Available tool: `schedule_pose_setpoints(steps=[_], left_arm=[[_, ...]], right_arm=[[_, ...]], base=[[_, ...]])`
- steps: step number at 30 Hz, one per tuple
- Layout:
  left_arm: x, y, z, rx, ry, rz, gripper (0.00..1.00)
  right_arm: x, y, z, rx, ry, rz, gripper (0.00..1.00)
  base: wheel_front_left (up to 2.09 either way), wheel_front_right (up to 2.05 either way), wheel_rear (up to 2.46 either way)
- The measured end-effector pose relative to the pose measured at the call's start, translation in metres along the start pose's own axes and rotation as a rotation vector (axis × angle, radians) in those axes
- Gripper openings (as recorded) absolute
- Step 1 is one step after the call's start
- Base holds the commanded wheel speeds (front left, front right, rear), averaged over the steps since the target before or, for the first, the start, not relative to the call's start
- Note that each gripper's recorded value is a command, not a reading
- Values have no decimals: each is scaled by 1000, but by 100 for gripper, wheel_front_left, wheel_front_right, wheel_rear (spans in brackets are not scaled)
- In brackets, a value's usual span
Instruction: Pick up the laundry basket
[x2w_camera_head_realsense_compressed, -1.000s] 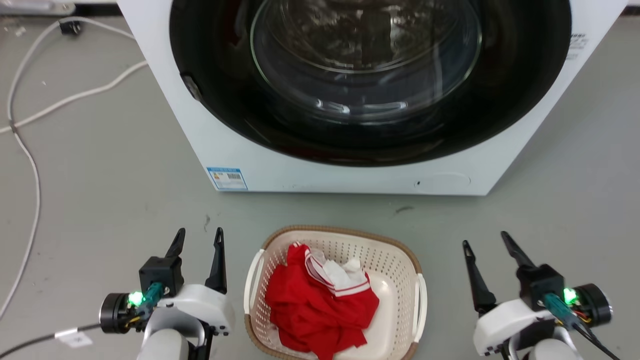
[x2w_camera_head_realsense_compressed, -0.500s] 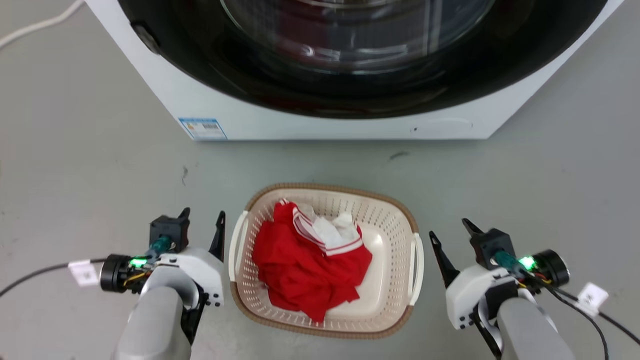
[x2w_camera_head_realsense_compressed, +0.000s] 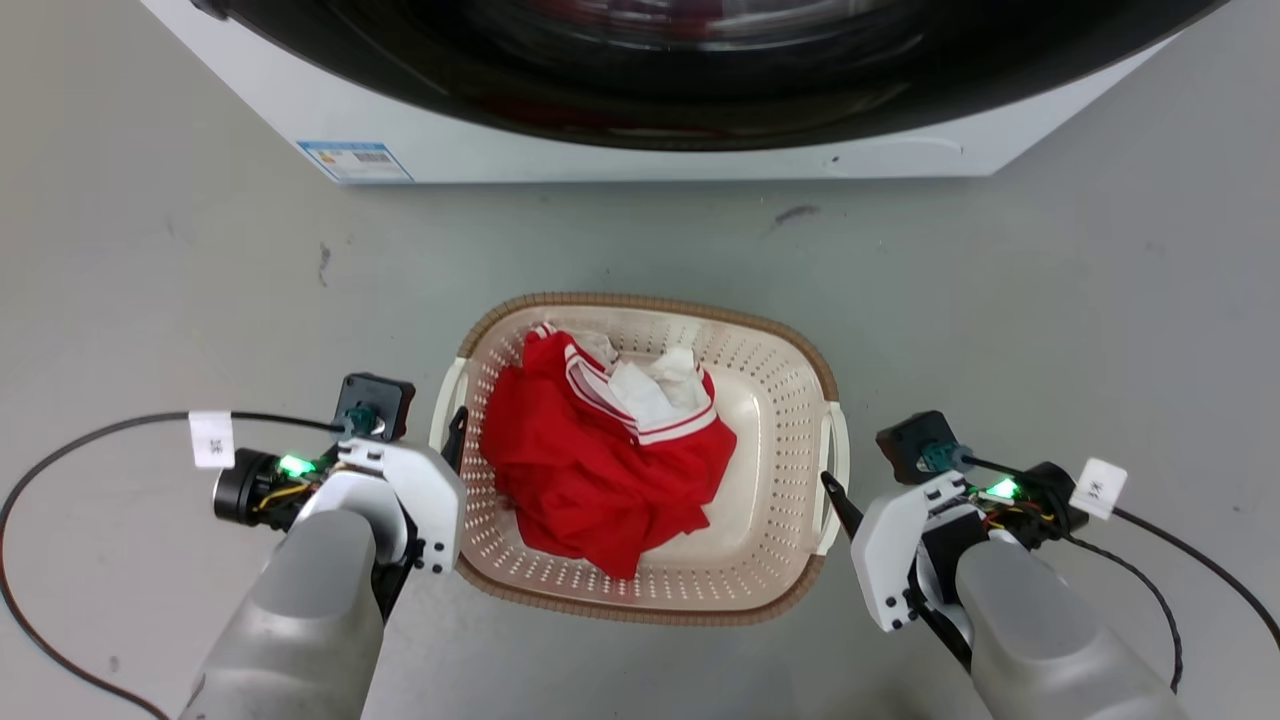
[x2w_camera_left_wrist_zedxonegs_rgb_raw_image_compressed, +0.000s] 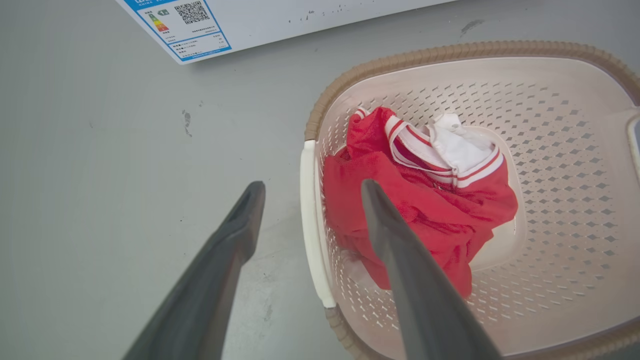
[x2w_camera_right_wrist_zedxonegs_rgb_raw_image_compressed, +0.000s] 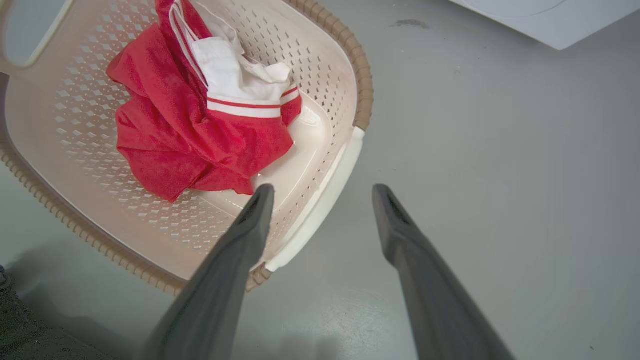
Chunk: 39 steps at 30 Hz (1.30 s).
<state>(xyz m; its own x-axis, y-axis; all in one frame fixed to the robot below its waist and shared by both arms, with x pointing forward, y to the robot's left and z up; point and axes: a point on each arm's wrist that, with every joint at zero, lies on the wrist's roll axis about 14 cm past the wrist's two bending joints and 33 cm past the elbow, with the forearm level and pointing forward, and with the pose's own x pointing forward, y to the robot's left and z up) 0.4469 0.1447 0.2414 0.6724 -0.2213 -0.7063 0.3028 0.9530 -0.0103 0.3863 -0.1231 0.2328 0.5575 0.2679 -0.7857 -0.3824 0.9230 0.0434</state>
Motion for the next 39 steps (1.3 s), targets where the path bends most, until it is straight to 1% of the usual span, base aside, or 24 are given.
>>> schedule_pose_setpoints(steps=[7, 12, 16, 28, 39], left_arm=[[20, -8, -19, 17, 104, -43, 100], [33, -8, -34, 22, 174, -60, 100], [42, -7, -47, 26, 225, -70, 100], [64, -6, -74, 43, 312, -101, 100], [70, -11, -94, 54, 384, -128, 100]], right_arm=[[16, 4, -14, 14, 84, 35, 100], [28, 2, -23, 12, 129, 46, 100], [35, 4, -37, 26, 175, 58, 100], [55, 8, -57, 63, 240, 89, 100], [63, 14, -71, 90, 287, 111, 100]], base=[[0, 0, 0], [0, 0, 0], [0, 0, 0], [0, 0, 0], [0, 0, 0]])
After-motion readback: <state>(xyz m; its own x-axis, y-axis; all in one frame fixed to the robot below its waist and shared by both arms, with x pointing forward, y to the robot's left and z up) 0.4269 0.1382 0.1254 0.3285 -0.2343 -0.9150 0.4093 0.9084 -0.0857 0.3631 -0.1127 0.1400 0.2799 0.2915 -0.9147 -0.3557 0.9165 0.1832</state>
